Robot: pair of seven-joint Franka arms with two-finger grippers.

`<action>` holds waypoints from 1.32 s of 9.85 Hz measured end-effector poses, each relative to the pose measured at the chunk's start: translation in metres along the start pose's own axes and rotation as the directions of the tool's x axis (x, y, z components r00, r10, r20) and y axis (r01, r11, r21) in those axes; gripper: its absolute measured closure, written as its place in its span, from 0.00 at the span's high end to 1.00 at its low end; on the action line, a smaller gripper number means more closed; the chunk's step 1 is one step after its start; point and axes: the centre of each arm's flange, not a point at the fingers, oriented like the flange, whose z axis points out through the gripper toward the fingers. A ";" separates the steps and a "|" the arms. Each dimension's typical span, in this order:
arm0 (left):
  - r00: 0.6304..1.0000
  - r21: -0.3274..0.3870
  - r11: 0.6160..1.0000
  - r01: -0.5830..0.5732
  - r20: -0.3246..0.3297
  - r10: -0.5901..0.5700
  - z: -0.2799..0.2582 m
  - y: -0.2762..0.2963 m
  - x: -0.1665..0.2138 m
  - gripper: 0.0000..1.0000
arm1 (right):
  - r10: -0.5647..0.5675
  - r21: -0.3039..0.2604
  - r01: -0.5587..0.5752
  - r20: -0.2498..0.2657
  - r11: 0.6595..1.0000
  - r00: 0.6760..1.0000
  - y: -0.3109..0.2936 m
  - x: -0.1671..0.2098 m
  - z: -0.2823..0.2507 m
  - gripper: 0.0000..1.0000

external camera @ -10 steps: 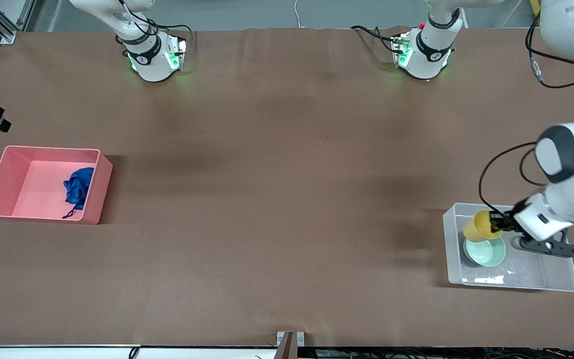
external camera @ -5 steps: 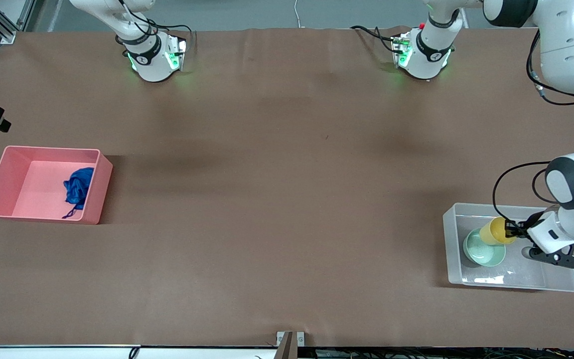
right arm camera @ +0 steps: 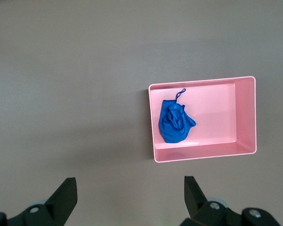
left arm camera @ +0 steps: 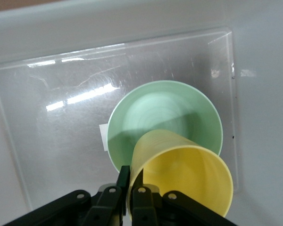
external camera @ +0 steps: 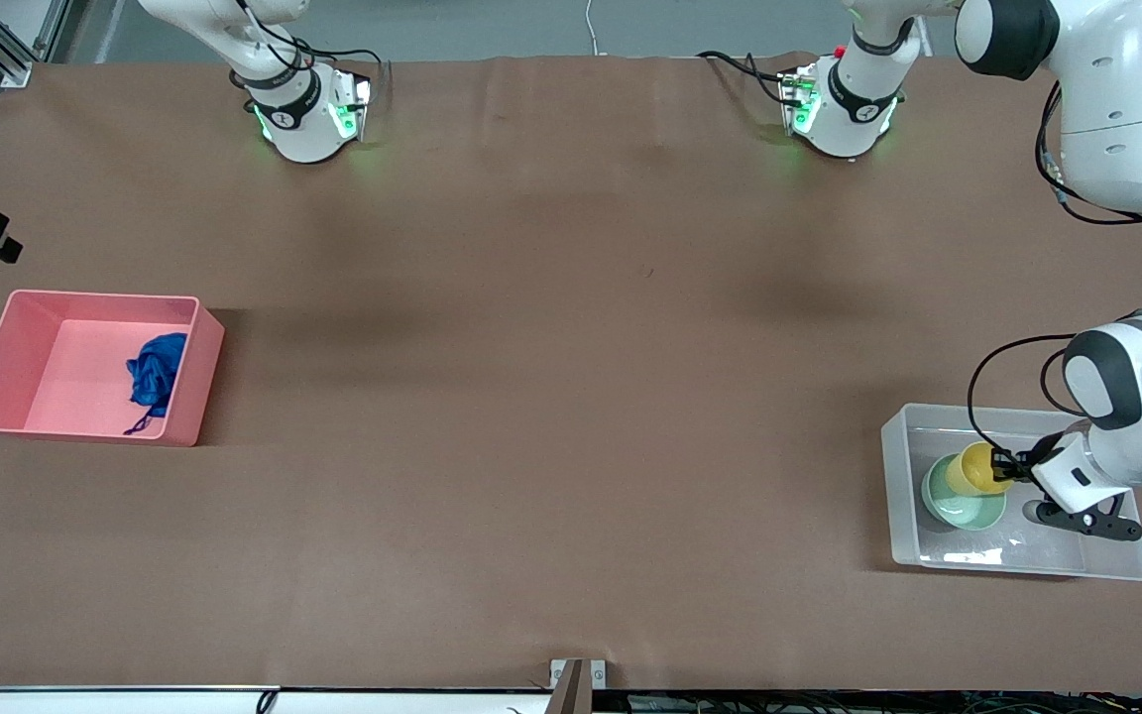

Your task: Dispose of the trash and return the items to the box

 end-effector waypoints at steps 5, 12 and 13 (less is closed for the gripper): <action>0.997 -0.027 1.000 0.014 -0.082 -0.016 -0.143 0.015 -0.008 0.80 | -0.001 0.000 0.001 0.001 1.000 1.000 0.000 0.000 0.000 1.00; 0.990 -0.019 0.993 0.117 -0.081 -0.118 -0.354 0.133 -0.139 1.00 | -0.041 0.000 0.041 -0.001 0.999 0.999 0.000 0.000 0.000 1.00; 0.988 -0.022 0.990 0.137 -0.070 -0.138 -0.367 0.142 -0.157 1.00 | -0.041 0.000 0.041 -0.002 0.999 0.999 0.000 0.000 0.000 1.00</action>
